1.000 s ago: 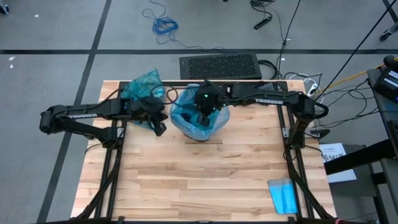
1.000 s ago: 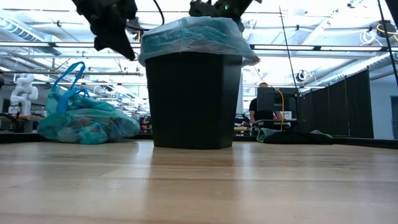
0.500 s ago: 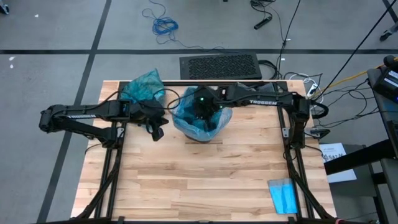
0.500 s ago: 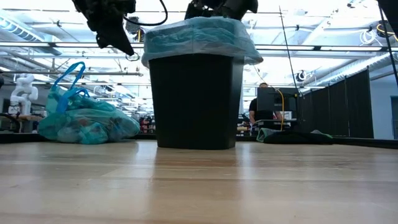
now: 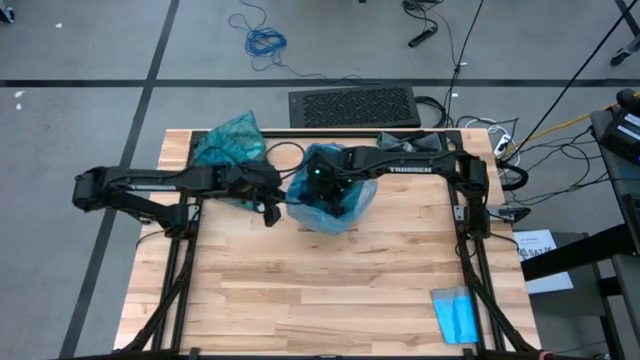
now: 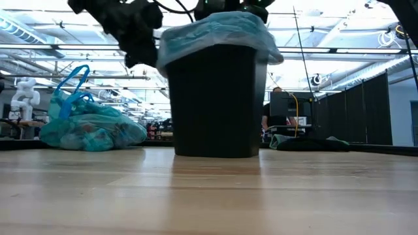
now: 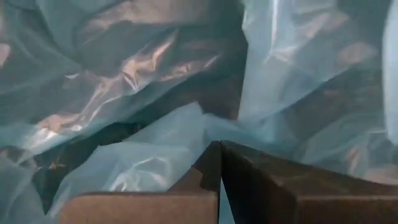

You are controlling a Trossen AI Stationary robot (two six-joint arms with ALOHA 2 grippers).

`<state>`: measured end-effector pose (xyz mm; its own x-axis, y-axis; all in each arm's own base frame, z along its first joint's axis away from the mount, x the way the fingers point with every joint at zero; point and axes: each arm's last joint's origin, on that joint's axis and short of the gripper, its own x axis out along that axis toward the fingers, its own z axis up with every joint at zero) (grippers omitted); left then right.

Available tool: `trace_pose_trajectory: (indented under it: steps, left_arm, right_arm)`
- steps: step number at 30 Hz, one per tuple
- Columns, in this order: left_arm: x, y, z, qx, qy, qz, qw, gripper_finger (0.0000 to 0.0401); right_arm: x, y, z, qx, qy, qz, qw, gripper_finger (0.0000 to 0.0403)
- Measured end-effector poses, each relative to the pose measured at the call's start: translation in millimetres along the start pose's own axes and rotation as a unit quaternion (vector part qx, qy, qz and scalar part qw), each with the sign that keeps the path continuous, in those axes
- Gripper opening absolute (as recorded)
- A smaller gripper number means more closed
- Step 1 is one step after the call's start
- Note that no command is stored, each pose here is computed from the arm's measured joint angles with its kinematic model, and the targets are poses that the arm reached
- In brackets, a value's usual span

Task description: Place trash/remove bag and relplace

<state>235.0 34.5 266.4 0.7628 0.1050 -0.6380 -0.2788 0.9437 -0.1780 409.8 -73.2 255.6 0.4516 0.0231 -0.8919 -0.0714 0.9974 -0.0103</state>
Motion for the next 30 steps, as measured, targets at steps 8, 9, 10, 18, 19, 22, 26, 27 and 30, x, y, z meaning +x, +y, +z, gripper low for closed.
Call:
trace_pose_trajectory:
  steps: [8,9,10,18,19,22,26,27,30]
  left_arm:
    - [30,7,11,0.002,-0.041,0.012,0.999,0.0]
    - [32,8,11,0.001,-0.041,0.013,0.999,0.0]
    - [32,9,11,0.0,-0.041,0.014,0.999,0.0]
    - [6,7,14,-0.012,-0.063,0.009,0.998,0.0]
    - [2,7,14,-0.016,-0.064,0.008,0.998,0.0]
    - [-12,2,12,-0.038,-0.065,-0.002,0.997,0.0]
    - [-30,-10,10,-0.053,-0.087,-0.025,0.994,0.0]
    - [-32,-14,12,-0.054,-0.098,-0.033,0.993,0.0]
    - [-32,-26,11,-0.064,-0.102,-0.063,0.991,0.0]
  right_arm:
    - [8,-7,-13,0.041,0.027,0.003,0.999,0.0]
    - [10,-7,-15,0.048,0.031,0.004,0.998,0.0]
    - [13,-7,-18,0.053,0.036,0.005,0.998,0.0]
    - [28,-5,-34,0.084,0.063,0.008,0.994,0.0]
    - [28,-6,-33,0.086,0.06,0.008,0.994,0.0]
    - [27,-6,-32,0.09,0.052,0.005,0.995,0.0]
    - [25,-6,-30,0.09,0.044,0.003,0.995,0.0]
    - [25,-6,-30,0.09,0.044,0.003,0.995,0.0]
    - [24,-7,-30,0.09,0.043,0.003,0.995,0.0]
